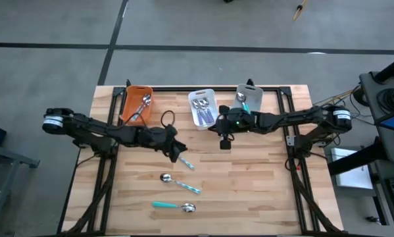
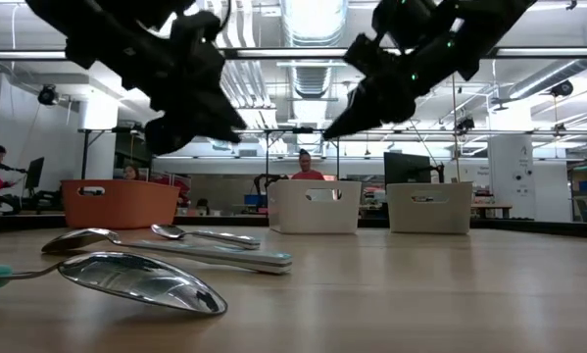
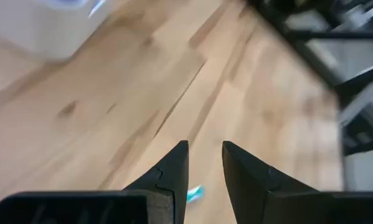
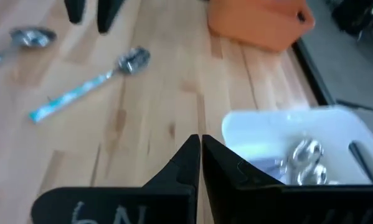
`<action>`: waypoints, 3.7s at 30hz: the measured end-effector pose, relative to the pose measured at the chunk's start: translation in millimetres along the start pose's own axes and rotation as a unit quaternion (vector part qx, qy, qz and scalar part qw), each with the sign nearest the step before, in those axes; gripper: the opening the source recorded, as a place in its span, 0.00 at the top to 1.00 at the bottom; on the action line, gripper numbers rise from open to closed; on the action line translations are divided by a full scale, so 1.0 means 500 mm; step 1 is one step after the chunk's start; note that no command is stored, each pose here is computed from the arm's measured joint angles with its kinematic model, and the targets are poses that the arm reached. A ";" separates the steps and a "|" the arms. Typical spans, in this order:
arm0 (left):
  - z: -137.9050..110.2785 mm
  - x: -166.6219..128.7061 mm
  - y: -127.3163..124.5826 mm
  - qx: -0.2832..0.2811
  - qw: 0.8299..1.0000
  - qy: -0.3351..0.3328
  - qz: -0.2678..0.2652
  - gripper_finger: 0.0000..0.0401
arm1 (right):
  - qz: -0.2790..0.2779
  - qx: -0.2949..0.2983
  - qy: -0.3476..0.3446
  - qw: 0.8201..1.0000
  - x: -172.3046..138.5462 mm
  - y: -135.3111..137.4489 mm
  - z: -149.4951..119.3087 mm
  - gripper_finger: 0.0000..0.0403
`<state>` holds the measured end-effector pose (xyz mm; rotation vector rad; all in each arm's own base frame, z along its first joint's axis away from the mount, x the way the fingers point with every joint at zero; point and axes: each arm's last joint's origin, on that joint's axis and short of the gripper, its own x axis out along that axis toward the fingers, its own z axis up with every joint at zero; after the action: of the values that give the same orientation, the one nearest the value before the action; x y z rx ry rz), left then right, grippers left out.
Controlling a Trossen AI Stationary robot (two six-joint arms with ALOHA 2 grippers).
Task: Sort silverware by color (type)
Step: Put the blue patterned spoon into the orange bin
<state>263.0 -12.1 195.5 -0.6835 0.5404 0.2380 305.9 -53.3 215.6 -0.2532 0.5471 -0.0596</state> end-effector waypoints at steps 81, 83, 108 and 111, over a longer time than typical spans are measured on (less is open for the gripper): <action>-0.064 0.086 -0.004 -0.305 0.907 0.066 0.282 0.80 | 0.082 -0.008 0.158 0.984 0.002 -0.097 -0.031 0.98; -0.064 0.094 -0.005 -0.306 0.906 0.066 0.284 0.80 | 0.078 -0.005 0.160 0.984 0.001 -0.102 -0.034 0.98; -0.054 0.155 -0.019 -0.218 0.892 0.078 0.389 0.55 | 0.075 0.004 0.163 0.984 -0.001 -0.108 -0.037 0.98; -0.055 0.150 -0.017 -0.215 0.888 0.086 0.398 0.55 | 0.074 0.009 0.163 0.984 -0.001 -0.108 -0.037 0.98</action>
<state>318.3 -33.9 141.2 -0.8881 0.9406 1.1039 296.4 -109.8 214.2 -0.1856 0.8904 0.0390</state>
